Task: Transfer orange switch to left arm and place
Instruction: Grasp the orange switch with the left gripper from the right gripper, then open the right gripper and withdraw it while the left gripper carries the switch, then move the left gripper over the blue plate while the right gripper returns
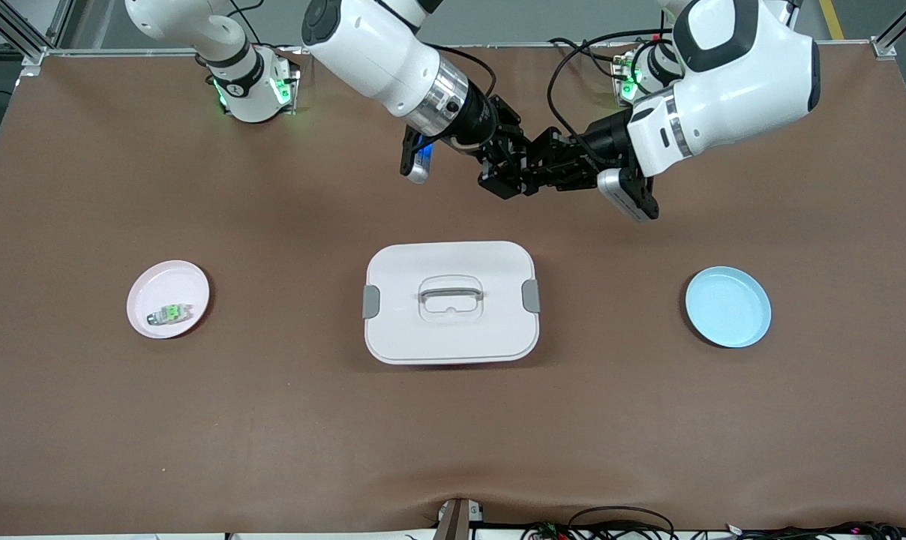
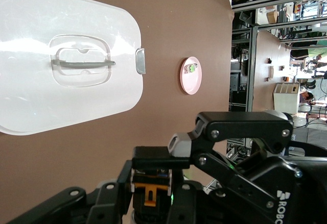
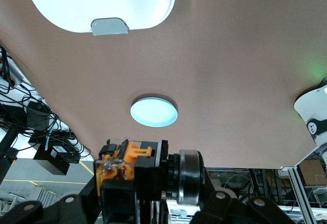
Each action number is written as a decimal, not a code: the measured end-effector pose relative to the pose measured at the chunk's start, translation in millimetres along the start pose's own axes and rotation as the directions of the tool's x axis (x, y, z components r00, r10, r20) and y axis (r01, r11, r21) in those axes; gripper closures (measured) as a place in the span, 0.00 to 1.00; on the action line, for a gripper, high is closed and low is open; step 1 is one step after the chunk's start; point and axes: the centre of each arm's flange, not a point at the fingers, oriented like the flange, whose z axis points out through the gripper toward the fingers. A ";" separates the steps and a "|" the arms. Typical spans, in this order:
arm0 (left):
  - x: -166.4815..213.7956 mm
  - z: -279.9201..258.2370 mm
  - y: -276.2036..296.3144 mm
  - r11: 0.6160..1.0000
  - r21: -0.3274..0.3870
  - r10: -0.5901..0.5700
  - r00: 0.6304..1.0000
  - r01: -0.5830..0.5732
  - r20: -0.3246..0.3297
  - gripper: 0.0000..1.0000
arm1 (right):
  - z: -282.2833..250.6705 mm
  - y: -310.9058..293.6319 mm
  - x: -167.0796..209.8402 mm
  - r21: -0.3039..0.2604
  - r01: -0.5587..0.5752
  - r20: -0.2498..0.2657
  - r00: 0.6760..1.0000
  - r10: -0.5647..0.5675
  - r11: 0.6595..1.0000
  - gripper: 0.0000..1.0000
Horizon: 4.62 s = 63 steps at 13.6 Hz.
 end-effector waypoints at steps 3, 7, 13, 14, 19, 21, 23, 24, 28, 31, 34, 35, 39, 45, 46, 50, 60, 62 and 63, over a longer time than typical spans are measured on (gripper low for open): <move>0.4 -0.6 -0.1 1.000 0.000 0.007 1.000 -0.007 -0.001 0.67 | 0.2 -0.1 -0.2 0.003 0.000 0.002 1.000 0.000 1.000 0.27; 7.8 -8.6 -9.2 1.000 0.000 -0.006 1.000 0.006 -0.021 0.67 | 0.3 -0.4 -0.2 0.004 -0.003 0.003 1.000 0.003 1.000 0.01; 17.6 -21.1 -25.2 0.999 0.048 0.004 0.999 -0.002 -0.042 0.67 | -1.8 -4.9 3.1 0.008 -0.008 -0.003 1.000 0.008 1.000 0.00; 19.4 -23.7 -28.0 0.999 0.055 0.004 0.999 -0.001 -0.047 0.67 | -2.6 -5.8 4.0 -0.001 -0.009 -0.009 1.000 0.009 1.000 0.00; 28.3 -38.7 -43.8 0.993 0.116 0.016 0.998 -0.008 -0.068 0.67 | -22.1 -20.4 7.9 -0.067 0.057 -0.041 0.997 -0.060 0.996 0.00; 32.4 -46.1 -51.4 0.990 0.138 0.017 0.997 -0.006 -0.078 0.67 | -22.1 -16.8 11.7 -0.122 0.171 -0.077 0.980 -0.181 0.978 0.00; 37.7 -56.0 -61.5 0.987 0.160 0.013 0.996 0.002 -0.092 0.67 | -25.9 -12.3 18.5 -0.195 0.310 -0.152 0.928 -0.341 0.931 0.00; 40.1 -60.7 -66.6 0.984 0.176 0.015 0.995 0.002 -0.097 0.67 | -29.6 -8.7 22.0 -0.243 0.376 -0.182 0.888 -0.423 0.894 0.00; 51.1 -86.1 -91.4 0.973 0.232 0.007 0.991 0.024 -0.131 0.67 | -51.0 -3.5 42.0 -0.444 0.564 -0.201 0.695 -0.691 0.696 0.00; 60.0 -111.1 -117.9 0.953 0.299 0.006 0.988 0.041 -0.157 0.67 | -79.0 -18.4 63.8 -0.533 0.626 -0.172 0.578 -0.798 0.569 0.00; 65.2 -126.6 -141.7 0.915 0.402 0.033 0.989 0.029 -0.147 0.67 | -109.3 -33.6 86.8 -0.616 0.655 -0.139 0.457 -0.878 0.438 0.00; 65.8 -129.5 -147.8 0.900 0.436 0.046 0.990 0.016 -0.132 0.67 | -118.4 -38.4 93.7 -0.636 0.660 -0.123 0.425 -0.897 0.400 0.00; 65.4 -154.6 -177.5 0.849 0.521 0.124 0.991 -0.082 -0.045 0.67 | -160.7 -64.6 127.9 -0.689 0.674 -0.054 0.320 -0.946 0.267 0.00; 70.0 -186.2 -246.0 0.748 0.612 0.222 0.966 -0.258 0.135 0.67 | -234.7 -101.3 196.8 -0.714 0.684 0.016 0.228 -0.973 0.149 0.00; 71.2 -186.7 -256.1 0.731 0.618 0.234 0.957 -0.289 0.170 0.67 | -244.2 -101.8 205.4 -0.725 0.674 0.014 0.219 -0.976 0.141 0.00; 76.9 -192.0 -290.3 0.666 0.622 0.285 0.911 -0.411 0.298 0.67 | -266.4 -102.3 227.7 -0.741 0.662 0.027 0.200 -0.979 0.115 0.00; 93.8 -190.6 -374.5 0.546 0.465 0.436 0.711 -0.697 0.552 0.67 | -360.2 -135.8 326.6 -0.719 0.695 0.105 0.132 -0.986 0.017 0.00; 95.0 -186.8 -383.5 0.517 0.443 0.443 0.672 -0.732 0.593 0.67 | -376.4 -138.1 343.2 -0.713 0.701 0.114 0.123 -0.986 0.005 0.00; 95.8 -185.5 -387.0 0.501 0.434 0.447 0.653 -0.749 0.611 0.67 | -382.0 -138.7 348.5 -0.712 0.702 0.113 0.124 -0.986 0.007 0.00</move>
